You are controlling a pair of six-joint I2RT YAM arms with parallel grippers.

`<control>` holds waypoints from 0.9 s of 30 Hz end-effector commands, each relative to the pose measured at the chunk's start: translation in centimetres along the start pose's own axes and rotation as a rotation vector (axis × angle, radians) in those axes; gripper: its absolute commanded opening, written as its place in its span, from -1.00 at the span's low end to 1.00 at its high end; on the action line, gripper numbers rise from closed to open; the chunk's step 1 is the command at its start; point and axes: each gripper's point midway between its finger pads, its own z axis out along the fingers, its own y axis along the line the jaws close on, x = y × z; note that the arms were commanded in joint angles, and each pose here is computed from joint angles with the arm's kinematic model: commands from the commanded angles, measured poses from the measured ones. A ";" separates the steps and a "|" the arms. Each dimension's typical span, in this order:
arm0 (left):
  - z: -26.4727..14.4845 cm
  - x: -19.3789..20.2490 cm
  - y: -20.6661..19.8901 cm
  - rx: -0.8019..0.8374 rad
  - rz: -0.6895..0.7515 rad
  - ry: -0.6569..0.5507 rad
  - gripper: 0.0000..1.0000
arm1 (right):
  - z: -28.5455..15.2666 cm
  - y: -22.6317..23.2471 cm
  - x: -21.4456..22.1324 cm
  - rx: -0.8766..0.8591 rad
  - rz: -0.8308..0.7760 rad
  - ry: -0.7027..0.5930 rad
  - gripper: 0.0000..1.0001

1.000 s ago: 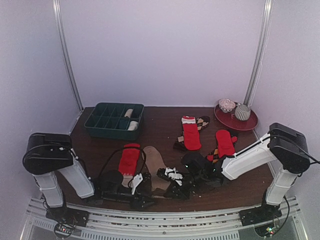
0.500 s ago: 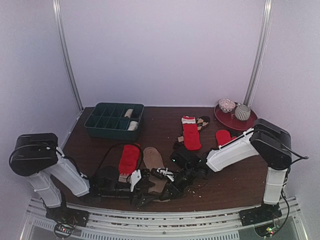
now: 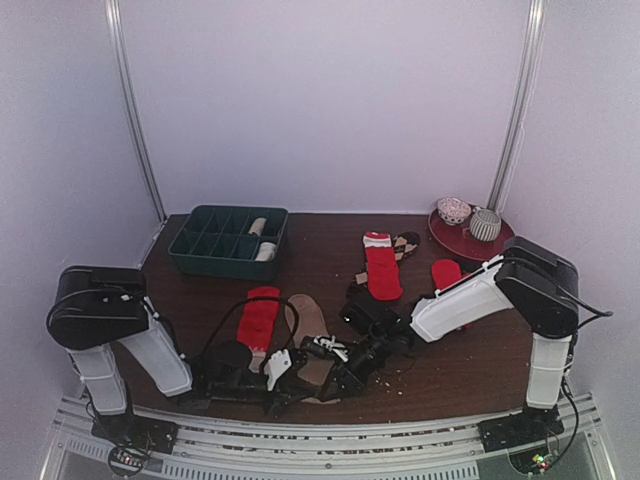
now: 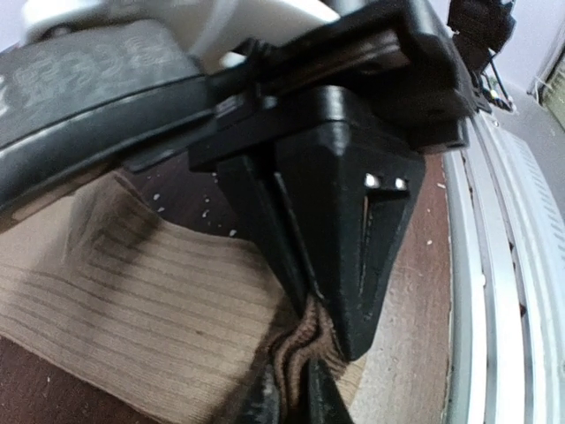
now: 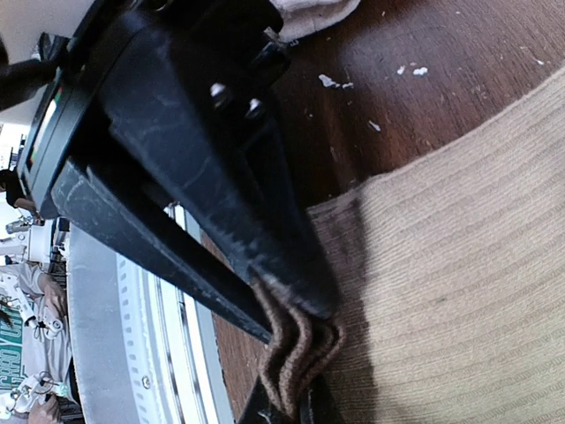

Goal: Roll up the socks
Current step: Roll a pair of socks at the center of the board.

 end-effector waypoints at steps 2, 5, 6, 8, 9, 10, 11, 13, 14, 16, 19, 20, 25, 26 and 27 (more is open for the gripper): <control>0.0 0.5 0.2 -0.014 -0.036 0.018 -0.98 | 0.7 -3.1 5.5 0.119 0.114 0.157 -0.87; 0.0 1.5 0.7 -0.044 -0.104 0.064 -1.00 | -0.2 -2.5 4.0 0.141 0.059 0.104 -0.73; 0.0 2.0 0.9 -0.061 -0.122 0.089 -1.00 | -0.4 -2.4 3.5 0.149 0.039 0.085 -0.68; -0.1 3.6 1.7 -0.113 -0.181 0.173 -1.00 | -1.8 -1.7 1.8 0.179 -0.025 0.012 -0.58; -0.2 4.3 1.9 -0.132 -0.207 0.208 -1.00 | -2.6 -1.5 1.1 0.209 -0.062 -0.025 -0.54; -0.4 5.0 2.1 -0.150 -0.233 0.241 -1.00 | -3.5 -1.3 0.3 0.241 -0.105 -0.067 -0.51; -0.6 5.4 2.1 -0.156 -0.255 0.263 -1.00 | -4.5 -1.0 -0.6 0.272 -0.153 -0.115 -0.46; -1.1 6.1 1.9 -0.161 -0.300 0.290 -1.00 | -6.8 0.1 -2.0 0.339 -0.272 -0.229 -0.36; -1.3 6.3 1.8 -0.160 -0.319 0.298 -1.00 | -7.4 0.8 -1.5 0.366 -0.355 -0.264 -0.31; -1.5 6.8 1.6 -0.157 -0.345 0.331 -1.00 | -8.7 2.6 -1.9 0.440 -0.553 -0.364 -0.17; -1.4 7.2 1.4 -0.153 -0.364 0.371 -1.00 | -9.2 4.0 -1.2 0.510 -0.751 -0.399 -0.02; -1.4 7.2 1.3 -0.149 -0.369 0.376 -1.00 | -9.0 4.2 -1.1 0.518 -0.781 -0.386 -0.02; -1.5 7.4 1.1 -0.141 -0.371 0.384 -1.00 | -6.4 4.0 -0.1 0.578 -0.938 -0.267 -0.02; -1.6 7.5 1.1 -0.142 -0.373 0.387 -1.00 | -6.1 3.7 0.0 0.591 -0.951 -0.244 -0.02; -1.6 7.6 1.1 -0.142 -0.375 0.390 -1.00 | -5.6 3.5 0.1 0.593 -0.961 -0.224 -0.02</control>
